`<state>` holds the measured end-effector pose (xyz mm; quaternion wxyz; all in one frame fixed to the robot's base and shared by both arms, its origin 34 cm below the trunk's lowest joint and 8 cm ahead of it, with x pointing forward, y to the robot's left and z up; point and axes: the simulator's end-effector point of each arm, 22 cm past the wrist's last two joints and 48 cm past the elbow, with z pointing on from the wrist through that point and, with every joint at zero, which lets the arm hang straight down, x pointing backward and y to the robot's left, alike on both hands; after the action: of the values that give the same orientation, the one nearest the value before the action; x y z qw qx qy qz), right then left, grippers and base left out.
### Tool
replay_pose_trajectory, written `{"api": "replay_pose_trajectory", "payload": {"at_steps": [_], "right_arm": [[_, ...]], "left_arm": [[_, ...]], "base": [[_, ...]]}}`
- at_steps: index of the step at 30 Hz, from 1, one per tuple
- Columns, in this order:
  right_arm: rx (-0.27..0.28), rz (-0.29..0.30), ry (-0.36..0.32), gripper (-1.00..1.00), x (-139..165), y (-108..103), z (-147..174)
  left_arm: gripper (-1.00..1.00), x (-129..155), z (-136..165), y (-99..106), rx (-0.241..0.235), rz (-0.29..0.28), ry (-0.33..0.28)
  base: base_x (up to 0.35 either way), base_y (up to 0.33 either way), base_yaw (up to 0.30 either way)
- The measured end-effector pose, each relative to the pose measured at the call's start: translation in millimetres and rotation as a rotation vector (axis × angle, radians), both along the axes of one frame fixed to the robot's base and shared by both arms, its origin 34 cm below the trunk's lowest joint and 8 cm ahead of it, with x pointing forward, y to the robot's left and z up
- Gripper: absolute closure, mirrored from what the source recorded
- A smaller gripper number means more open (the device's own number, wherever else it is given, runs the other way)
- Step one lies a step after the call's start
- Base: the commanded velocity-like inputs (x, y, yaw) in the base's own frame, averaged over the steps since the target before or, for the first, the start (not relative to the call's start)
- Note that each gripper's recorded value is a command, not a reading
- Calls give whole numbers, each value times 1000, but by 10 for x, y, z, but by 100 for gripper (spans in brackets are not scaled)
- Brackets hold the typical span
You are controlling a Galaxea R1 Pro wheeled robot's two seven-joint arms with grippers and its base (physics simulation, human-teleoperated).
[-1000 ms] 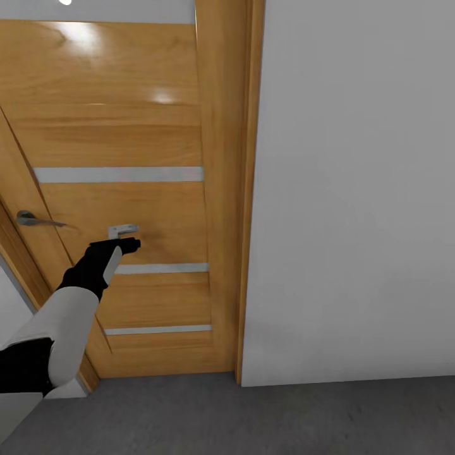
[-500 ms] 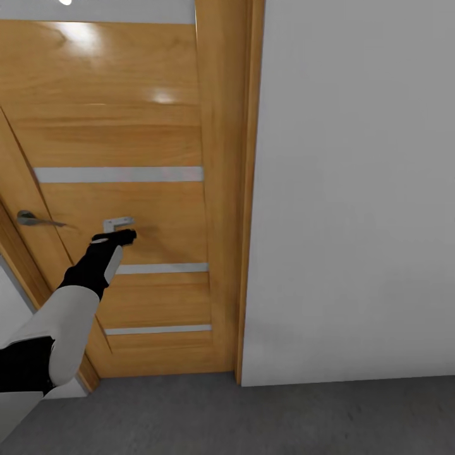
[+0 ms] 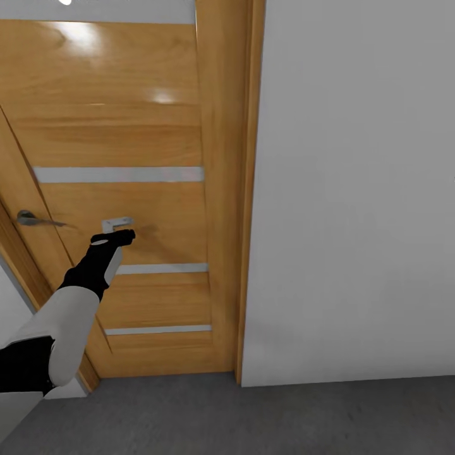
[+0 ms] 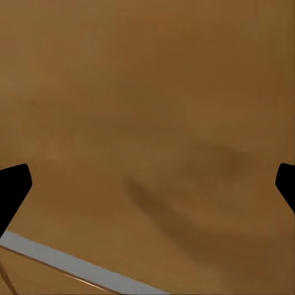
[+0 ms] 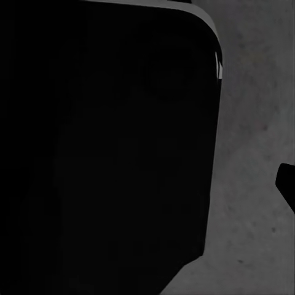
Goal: Move the two storage containers from the living room to the garage. In the garage, place one container on the floor and stack the other container on top of it (either order is fine).
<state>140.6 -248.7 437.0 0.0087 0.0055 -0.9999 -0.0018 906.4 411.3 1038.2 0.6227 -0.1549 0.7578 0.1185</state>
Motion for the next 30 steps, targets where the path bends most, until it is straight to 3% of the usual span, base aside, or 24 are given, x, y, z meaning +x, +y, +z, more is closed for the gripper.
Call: {"api": "replay_pose_trajectory", "payload": {"at_steps": [7,12,17,30], "right_arm": [[3,0,-15,-100,-11,22,31],[6,1,-17,-100,-11,37,35],[7,2,-8,-100,-3,39,15],[7,2,0,-100,4,41,0]], "left_arm": [[-100,-121,-54,28,6,6,36],[-100,-164,-60,107,13,41,45],[-100,-38,-158,-48,-7,-36,48],[-100,28,-249,-107,-8,-70,57]], "base": [[258,77,-123],[302,110,-210],[248,99,-58],[9,124,-137]]}}
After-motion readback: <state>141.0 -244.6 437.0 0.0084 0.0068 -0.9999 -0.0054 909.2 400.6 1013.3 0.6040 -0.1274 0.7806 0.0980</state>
